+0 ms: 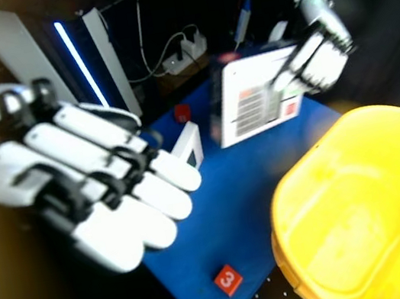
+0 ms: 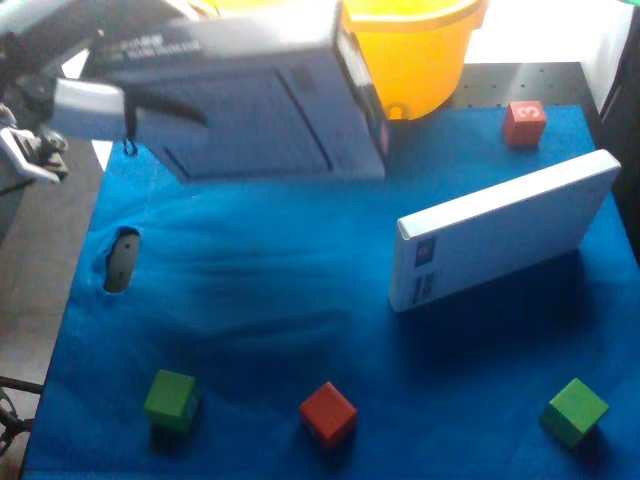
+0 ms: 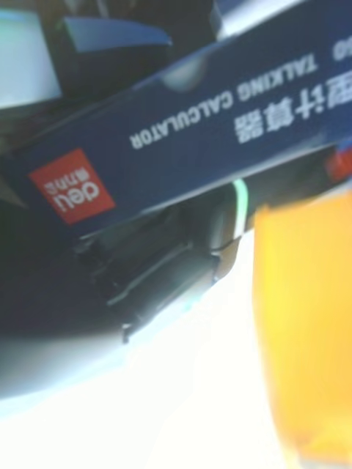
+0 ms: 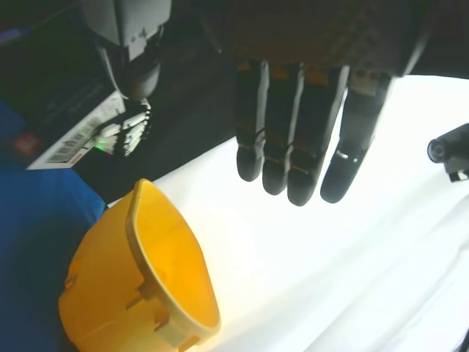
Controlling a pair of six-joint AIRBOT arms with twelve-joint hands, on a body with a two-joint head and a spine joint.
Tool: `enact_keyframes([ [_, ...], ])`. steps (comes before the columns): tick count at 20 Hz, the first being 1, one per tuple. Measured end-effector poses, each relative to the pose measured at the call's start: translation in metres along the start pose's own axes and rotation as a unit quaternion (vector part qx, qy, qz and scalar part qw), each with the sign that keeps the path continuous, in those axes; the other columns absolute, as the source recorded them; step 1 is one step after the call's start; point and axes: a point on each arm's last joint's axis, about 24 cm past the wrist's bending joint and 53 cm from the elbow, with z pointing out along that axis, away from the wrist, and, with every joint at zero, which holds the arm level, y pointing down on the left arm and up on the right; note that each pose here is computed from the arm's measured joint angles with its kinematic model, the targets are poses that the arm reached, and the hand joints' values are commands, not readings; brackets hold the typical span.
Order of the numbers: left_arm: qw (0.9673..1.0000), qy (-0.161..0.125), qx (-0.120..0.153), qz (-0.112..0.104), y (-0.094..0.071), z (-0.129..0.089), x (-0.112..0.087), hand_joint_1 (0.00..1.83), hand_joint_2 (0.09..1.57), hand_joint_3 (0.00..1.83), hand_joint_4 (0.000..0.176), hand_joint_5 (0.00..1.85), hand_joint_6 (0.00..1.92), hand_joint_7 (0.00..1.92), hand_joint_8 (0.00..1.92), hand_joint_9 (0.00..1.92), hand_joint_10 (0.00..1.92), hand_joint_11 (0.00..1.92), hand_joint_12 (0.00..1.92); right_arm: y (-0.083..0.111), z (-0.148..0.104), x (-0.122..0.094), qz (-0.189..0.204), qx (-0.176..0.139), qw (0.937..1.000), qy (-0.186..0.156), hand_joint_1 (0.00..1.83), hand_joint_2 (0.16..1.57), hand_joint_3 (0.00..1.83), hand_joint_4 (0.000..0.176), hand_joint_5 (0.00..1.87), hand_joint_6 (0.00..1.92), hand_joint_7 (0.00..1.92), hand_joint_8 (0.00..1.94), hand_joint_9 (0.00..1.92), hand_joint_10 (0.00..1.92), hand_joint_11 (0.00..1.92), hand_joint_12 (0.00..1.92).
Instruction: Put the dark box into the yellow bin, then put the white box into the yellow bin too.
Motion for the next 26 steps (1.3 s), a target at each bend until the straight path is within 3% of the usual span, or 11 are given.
enact_keyframes([
  [1, 0.9998, -0.014, 0.005, -0.008, -0.001, 0.001, -0.005, 1.27, 1.06, 0.00, 0.000, 1.17, 0.50, 1.08, 1.01, 1.01, 0.81, 0.78, 1.36, 0.001, 0.001, 0.001, 0.001, -0.001, 1.0000, 0.000, 0.06, 1.07, 0.00, 0.000, 0.45, 0.00, 0.47, 0.00, 0.45, 0.00, 0.00, 1.01],
  [2, 0.9996, -0.024, 0.010, -0.012, -0.003, 0.001, -0.010, 1.36, 1.05, 0.00, 0.000, 1.20, 0.50, 1.10, 0.83, 1.01, 1.02, 0.76, 1.32, 0.002, 0.002, 0.001, 0.001, -0.002, 1.0000, 0.001, 0.06, 1.07, 0.00, 0.000, 0.44, 0.00, 0.45, 0.00, 0.44, 0.00, 0.00, 1.01],
  [3, 0.9994, -0.030, 0.016, -0.011, -0.005, 0.001, -0.013, 1.27, 1.06, 0.00, 0.000, 1.18, 0.61, 1.04, 0.92, 0.91, 0.86, 0.60, 1.42, 0.002, 0.002, 0.002, 0.001, -0.003, 1.0000, 0.001, 0.07, 1.08, 0.00, 0.000, 0.44, 0.00, 0.45, 0.00, 0.44, 0.00, 0.00, 1.00],
  [4, 0.9990, -0.037, 0.019, -0.014, -0.007, 0.001, -0.016, 1.35, 1.07, 0.00, 0.000, 1.17, 0.63, 1.03, 0.88, 0.91, 1.13, 0.65, 1.41, 0.002, 0.003, 0.002, 0.001, -0.003, 1.0000, 0.001, 0.08, 1.09, 0.00, 0.000, 0.45, 0.00, 0.46, 0.00, 0.45, 0.00, 0.00, 1.02],
  [5, 0.9982, -0.051, 0.026, -0.020, -0.008, 0.001, -0.021, 1.37, 1.06, 0.00, 0.000, 1.17, 0.60, 1.05, 0.85, 0.95, 1.18, 0.74, 1.37, 0.000, 0.004, 0.002, 0.001, -0.001, 1.0000, 0.001, 0.08, 1.09, 0.00, 0.000, 0.46, 0.00, 0.48, 0.00, 0.46, 0.00, 0.00, 1.04],
  [8, 0.9962, -0.072, 0.040, -0.026, -0.015, 0.003, -0.032, 1.39, 1.07, 0.00, 0.000, 1.04, 0.86, 1.03, 0.85, 1.00, 1.07, 0.91, 1.19, 0.003, 0.005, 0.003, 0.003, -0.004, 1.0000, 0.001, 0.10, 1.11, 0.01, 0.000, 0.47, 0.00, 0.48, 0.00, 0.47, 0.01, 0.00, 1.06],
  [13, 0.9922, -0.099, 0.067, -0.036, -0.027, 0.009, -0.044, 1.39, 1.08, 0.00, 0.000, 1.08, 0.64, 0.99, 0.94, 1.00, 1.18, 0.92, 1.24, 0.005, 0.007, 0.007, 0.002, -0.007, 1.0000, 0.004, 0.09, 1.14, 0.00, 0.000, 0.45, 0.00, 0.44, 0.00, 0.43, 0.00, 0.00, 0.94],
  [15, 0.9892, -0.118, 0.074, -0.044, -0.030, 0.008, -0.054, 1.39, 1.07, 0.00, 0.000, 1.09, 0.69, 1.02, 0.83, 1.04, 1.13, 0.91, 1.18, 0.006, 0.009, 0.009, 0.004, -0.008, 0.9999, 0.006, 0.11, 1.12, 0.00, 0.000, 0.46, 0.00, 0.45, 0.00, 0.44, 0.01, 0.00, 0.92],
  [19, 0.9806, -0.160, 0.098, -0.056, -0.041, 0.006, -0.076, 1.38, 1.10, 0.00, 0.000, 1.03, 0.75, 0.91, 1.02, 0.98, 1.24, 0.94, 1.20, 0.009, 0.013, 0.011, 0.006, -0.012, 0.9999, 0.007, 0.14, 1.11, 0.00, 0.000, 0.48, 0.00, 0.48, 0.01, 0.45, 0.00, 0.00, 0.96],
  [23, 0.9704, -0.200, 0.114, -0.073, -0.043, 0.001, -0.091, 1.37, 1.12, 0.00, 0.000, 1.04, 0.85, 0.84, 1.07, 0.90, 1.29, 0.80, 1.25, 0.011, 0.017, 0.019, 0.005, -0.015, 0.9998, 0.015, 0.11, 1.12, 0.00, 0.000, 0.47, 0.00, 0.51, 0.00, 0.45, 0.00, 0.00, 1.01],
  [26, 0.9693, -0.206, 0.114, -0.073, -0.039, 0.003, -0.093, 1.38, 1.11, 0.00, 0.000, 1.05, 0.74, 0.88, 1.07, 0.96, 1.27, 0.86, 1.25, 0.013, 0.018, 0.022, 0.006, -0.017, 0.9997, 0.018, 0.11, 1.13, 0.01, 0.000, 0.46, 0.00, 0.51, 0.00, 0.45, 0.00, 0.00, 1.01],
])
